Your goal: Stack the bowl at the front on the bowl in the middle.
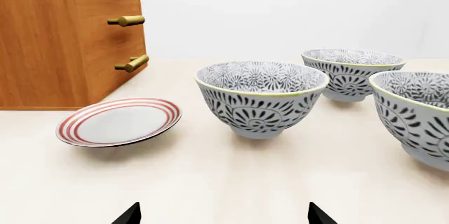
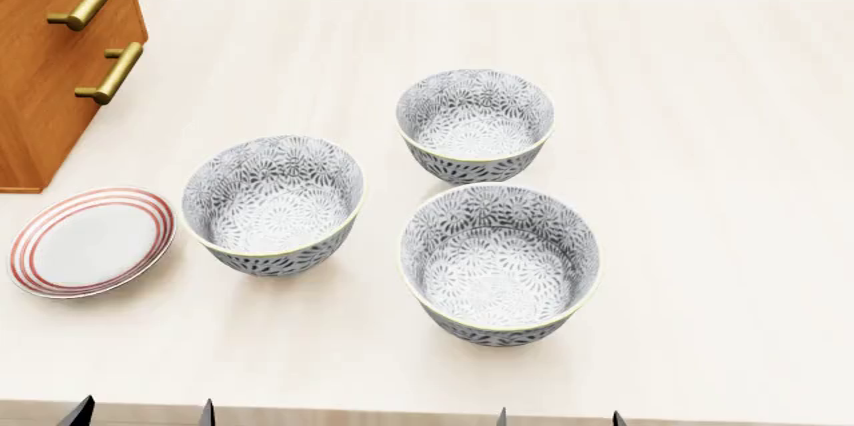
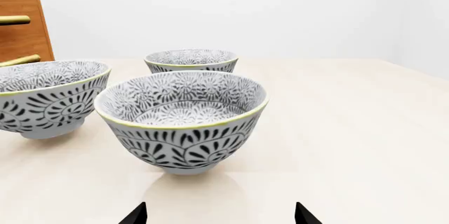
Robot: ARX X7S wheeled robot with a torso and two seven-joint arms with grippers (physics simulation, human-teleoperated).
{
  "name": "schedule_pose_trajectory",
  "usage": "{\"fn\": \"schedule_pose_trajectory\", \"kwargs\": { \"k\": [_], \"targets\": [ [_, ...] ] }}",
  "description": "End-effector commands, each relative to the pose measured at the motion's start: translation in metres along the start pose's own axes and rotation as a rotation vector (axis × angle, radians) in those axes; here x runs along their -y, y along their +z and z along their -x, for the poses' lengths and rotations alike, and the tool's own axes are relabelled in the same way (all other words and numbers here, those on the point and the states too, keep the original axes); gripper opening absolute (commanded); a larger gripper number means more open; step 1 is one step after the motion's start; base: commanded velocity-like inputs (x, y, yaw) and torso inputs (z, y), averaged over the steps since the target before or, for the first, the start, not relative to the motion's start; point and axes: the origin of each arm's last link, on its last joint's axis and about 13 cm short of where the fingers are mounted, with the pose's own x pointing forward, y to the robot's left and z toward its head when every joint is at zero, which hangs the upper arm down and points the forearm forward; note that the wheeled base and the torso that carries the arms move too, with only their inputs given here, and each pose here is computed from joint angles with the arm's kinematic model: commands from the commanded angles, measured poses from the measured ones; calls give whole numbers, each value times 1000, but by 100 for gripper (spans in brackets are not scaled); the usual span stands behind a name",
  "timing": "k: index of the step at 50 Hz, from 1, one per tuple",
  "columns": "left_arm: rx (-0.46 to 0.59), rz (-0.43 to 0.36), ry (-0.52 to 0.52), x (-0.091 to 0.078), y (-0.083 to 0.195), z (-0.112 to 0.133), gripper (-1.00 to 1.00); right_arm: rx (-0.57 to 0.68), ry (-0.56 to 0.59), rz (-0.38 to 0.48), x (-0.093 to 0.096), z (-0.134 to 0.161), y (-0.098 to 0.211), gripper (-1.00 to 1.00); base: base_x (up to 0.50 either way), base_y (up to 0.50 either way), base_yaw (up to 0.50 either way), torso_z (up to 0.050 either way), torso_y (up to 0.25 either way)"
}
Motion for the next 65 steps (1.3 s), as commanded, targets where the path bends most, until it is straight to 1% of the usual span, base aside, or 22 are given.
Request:
{"fn": "schedule_pose_trajectory", "kwargs": {
  "k": [1,12,13,14,16,18,21,26,27,29,30,31,33,38,41,42,46,50,51,53,55,65],
  "targets": [
    [0,0,0,0,0,0,100,0,0,0,0,0,0,100,0,0,0,0,0],
    [-26,-3,-43,2,-1,2,100,-3,-5,12,-1,0,-1,100,0,0,0,0,0],
    [-22,1,-40,1,0,2,100,-4,-4,11,-1,-1,-1,100,0,0,0,0,0],
    [-25,-16,-36,2,-2,1,100,-5,-5,12,-1,-1,-1,100,0,0,0,0,0],
    [-21,10,-41,2,-1,1,100,-5,-3,11,-1,-1,-1,100,0,0,0,0,0],
    [-12,-7,-35,2,-1,1,100,-7,-2,10,-1,-1,-1,100,0,0,0,0,0],
    [-14,0,-34,2,-1,2,100,-11,-1,9,-1,0,0,100,0,0,0,0,0],
    [-31,12,-24,2,8,3,100,-7,5,-20,0,2,10,100,0,0,0,0,0],
    [-36,24,-8,1,14,1,100,0,5,-27,0,3,17,100,0,0,0,0,0],
    [-53,8,-6,1,28,-1,100,-2,-10,-27,0,0,31,100,0,0,0,0,0],
    [-59,12,-26,0,40,-2,100,-5,-1,-58,2,-2,48,100,0,0,0,0,0],
    [-61,3,-23,0,46,-3,100,-7,-12,-63,2,-3,55,100,0,0,0,0,0],
    [-58,20,-41,-2,67,-7,100,-21,6,-83,4,-8,79,100,0,0,0,0,0],
    [-14,40,-51,-8,115,-23,100,22,29,-39,4,-12,132,100,0,0,0,0,0],
    [13,35,-52,-9,131,-26,100,45,36,-20,5,-14,147,100,0,0,0,0,0],
    [33,36,-47,-10,141,-27,100,61,10,-12,6,-16,155,100,0,0,0,0,0],
    [74,30,-41,-13,173,-33,100,79,23,-9,7,-19,185,100,0,0,0,0,0],
    [127,15,-21,-15,203,-39,100,101,37,20,5,-20,214,100,0,0,0,0,0],
    [132,13,-19,-16,206,-40,100,100,45,17,6,-22,222,100,0,0,0,0,0],
    [152,8,-12,-16,218,-43,100,105,41,22,7,-26,228,100,0,0,0,0,0],
    [165,11,-8,-16,223,-44,100,103,43,10,8,-29,230,100,0,0,0,0,0],
    [198,15,3,-16,231,-43,100,118,23,34,9,-29,230,100,0,0,0,0,0]
  ]
}}
